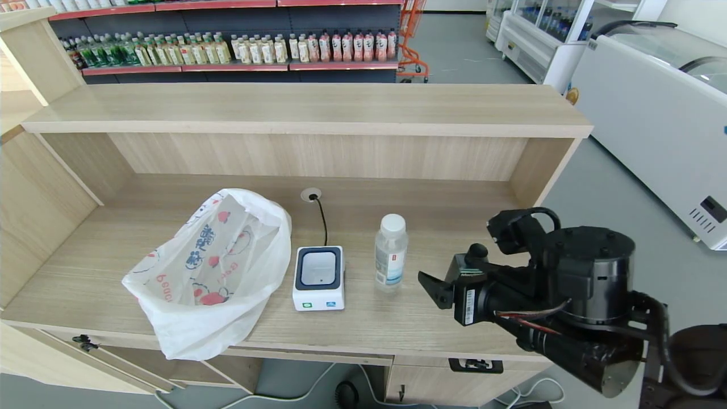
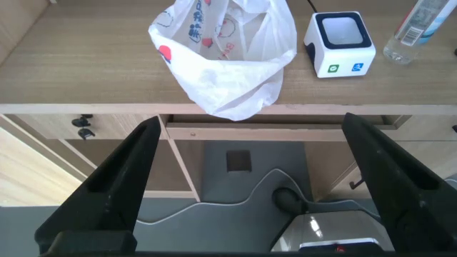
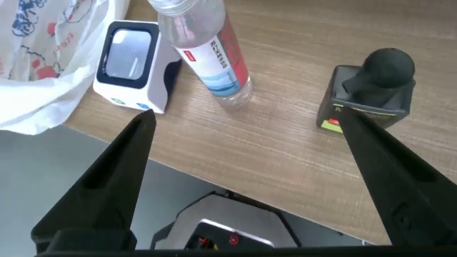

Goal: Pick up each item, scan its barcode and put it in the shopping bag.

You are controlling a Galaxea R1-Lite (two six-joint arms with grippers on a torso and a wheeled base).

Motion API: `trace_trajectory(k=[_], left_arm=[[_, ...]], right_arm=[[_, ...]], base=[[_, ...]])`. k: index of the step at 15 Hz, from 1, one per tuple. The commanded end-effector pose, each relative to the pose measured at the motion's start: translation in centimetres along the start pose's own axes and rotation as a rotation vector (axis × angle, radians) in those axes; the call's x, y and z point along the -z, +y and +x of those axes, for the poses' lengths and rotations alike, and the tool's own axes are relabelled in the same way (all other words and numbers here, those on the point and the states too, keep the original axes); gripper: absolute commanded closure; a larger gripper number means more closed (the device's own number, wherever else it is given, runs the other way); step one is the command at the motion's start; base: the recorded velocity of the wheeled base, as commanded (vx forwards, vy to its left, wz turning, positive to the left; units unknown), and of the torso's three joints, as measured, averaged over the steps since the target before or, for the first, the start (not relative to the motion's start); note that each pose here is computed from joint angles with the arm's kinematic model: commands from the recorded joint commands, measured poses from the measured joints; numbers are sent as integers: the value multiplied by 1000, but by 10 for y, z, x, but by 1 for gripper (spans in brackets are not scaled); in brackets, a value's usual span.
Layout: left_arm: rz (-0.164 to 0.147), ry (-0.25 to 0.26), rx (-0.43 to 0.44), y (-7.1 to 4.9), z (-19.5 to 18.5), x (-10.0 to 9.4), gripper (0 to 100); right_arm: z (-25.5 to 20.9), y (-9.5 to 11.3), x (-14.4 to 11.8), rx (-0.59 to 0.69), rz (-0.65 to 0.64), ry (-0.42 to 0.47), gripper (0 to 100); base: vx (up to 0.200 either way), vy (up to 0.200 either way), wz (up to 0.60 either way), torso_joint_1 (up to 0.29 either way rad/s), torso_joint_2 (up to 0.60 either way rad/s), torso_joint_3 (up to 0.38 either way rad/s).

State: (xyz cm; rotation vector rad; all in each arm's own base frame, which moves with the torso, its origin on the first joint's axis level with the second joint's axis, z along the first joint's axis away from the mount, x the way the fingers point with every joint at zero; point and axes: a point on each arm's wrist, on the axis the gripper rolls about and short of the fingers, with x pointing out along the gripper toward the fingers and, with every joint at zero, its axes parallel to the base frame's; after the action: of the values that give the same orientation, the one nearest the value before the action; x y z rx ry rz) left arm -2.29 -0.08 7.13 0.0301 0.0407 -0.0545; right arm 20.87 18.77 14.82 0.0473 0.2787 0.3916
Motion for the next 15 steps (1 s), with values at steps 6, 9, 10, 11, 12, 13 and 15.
trace_trajectory(k=[6, 9, 10, 11, 12, 13, 15], left_arm=[[0, 0, 1, 0, 0, 0, 0], [0, 1, 0, 0, 0, 0, 0], [0, 1, 0, 0, 0, 0, 0], [0, 0, 0, 0, 0, 0, 0], [0, 1, 0, 0, 0, 0, 0], [0, 1, 0, 0, 0, 0, 0], [0, 0, 0, 0, 0, 0, 0]], right_arm=[[45, 7, 28, -77, -51, -52, 0], [55, -1, 33, -112, -74, -80, 0], [59, -2, 34, -116, -75, -89, 0], [61, -4, 35, -124, -73, -92, 0], [62, -4, 36, -142, -73, -94, 0], [64, -4, 37, -159, -73, -95, 0], [66, -6, 37, -194, -72, -91, 0]], base=[[0, 0, 0, 0, 0, 0], [0, 0, 0, 0, 0, 0], [0, 0, 0, 0, 0, 0], [0, 0, 0, 0, 0, 0], [0, 0, 0, 0, 0, 0], [0, 0, 0, 0, 0, 0], [0, 0, 0, 0, 0, 0]])
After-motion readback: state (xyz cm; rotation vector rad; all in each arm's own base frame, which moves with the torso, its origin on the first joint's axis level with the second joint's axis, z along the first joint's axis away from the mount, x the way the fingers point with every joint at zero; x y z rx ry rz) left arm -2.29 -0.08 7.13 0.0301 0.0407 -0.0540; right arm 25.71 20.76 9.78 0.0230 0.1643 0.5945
